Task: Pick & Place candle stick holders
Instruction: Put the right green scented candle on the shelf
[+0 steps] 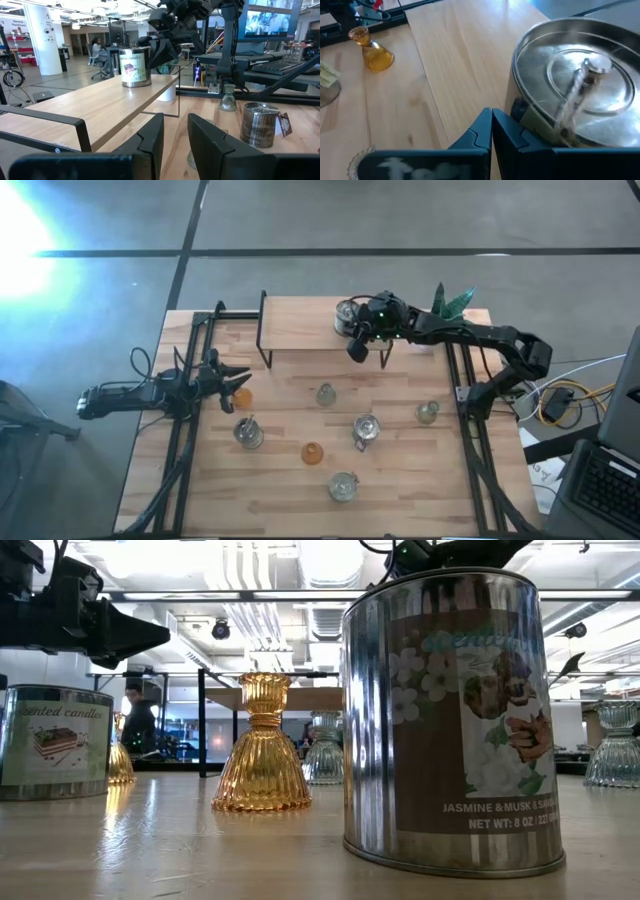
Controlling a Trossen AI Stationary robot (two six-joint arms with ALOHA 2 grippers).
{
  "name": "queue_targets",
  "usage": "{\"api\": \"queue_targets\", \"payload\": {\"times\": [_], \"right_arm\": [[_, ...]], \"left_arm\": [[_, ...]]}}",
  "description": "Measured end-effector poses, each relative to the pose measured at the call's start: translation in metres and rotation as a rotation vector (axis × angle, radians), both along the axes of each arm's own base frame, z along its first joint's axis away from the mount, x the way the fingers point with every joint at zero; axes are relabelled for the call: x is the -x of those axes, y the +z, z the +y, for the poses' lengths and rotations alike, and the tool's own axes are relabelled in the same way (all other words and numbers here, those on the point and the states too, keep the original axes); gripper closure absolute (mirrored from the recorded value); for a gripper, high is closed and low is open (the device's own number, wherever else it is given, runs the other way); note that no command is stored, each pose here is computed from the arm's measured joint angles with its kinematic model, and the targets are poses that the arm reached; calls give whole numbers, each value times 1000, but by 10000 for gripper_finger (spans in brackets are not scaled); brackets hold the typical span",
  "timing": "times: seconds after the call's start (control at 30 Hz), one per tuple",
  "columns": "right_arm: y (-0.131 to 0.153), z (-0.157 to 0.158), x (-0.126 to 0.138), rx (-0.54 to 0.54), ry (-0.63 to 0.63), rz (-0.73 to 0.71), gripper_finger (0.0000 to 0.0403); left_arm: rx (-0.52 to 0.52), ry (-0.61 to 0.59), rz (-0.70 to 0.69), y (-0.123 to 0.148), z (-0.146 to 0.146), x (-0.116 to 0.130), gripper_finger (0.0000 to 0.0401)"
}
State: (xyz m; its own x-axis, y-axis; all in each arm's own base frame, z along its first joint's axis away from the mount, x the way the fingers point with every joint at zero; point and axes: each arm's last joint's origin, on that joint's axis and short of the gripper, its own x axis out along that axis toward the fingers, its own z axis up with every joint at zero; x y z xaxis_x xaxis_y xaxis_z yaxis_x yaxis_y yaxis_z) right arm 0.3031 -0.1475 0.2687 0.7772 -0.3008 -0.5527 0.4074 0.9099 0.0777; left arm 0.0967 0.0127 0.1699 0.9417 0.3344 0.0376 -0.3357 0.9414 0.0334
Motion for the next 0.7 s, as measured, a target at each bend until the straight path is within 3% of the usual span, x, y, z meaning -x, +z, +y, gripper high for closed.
{"api": "queue_targets", "payload": {"times": [0.7], "right_arm": [[10,-26,-3,79,0,3,394]], "left_arm": [[0,-1,0,0,0,0,309]]}}
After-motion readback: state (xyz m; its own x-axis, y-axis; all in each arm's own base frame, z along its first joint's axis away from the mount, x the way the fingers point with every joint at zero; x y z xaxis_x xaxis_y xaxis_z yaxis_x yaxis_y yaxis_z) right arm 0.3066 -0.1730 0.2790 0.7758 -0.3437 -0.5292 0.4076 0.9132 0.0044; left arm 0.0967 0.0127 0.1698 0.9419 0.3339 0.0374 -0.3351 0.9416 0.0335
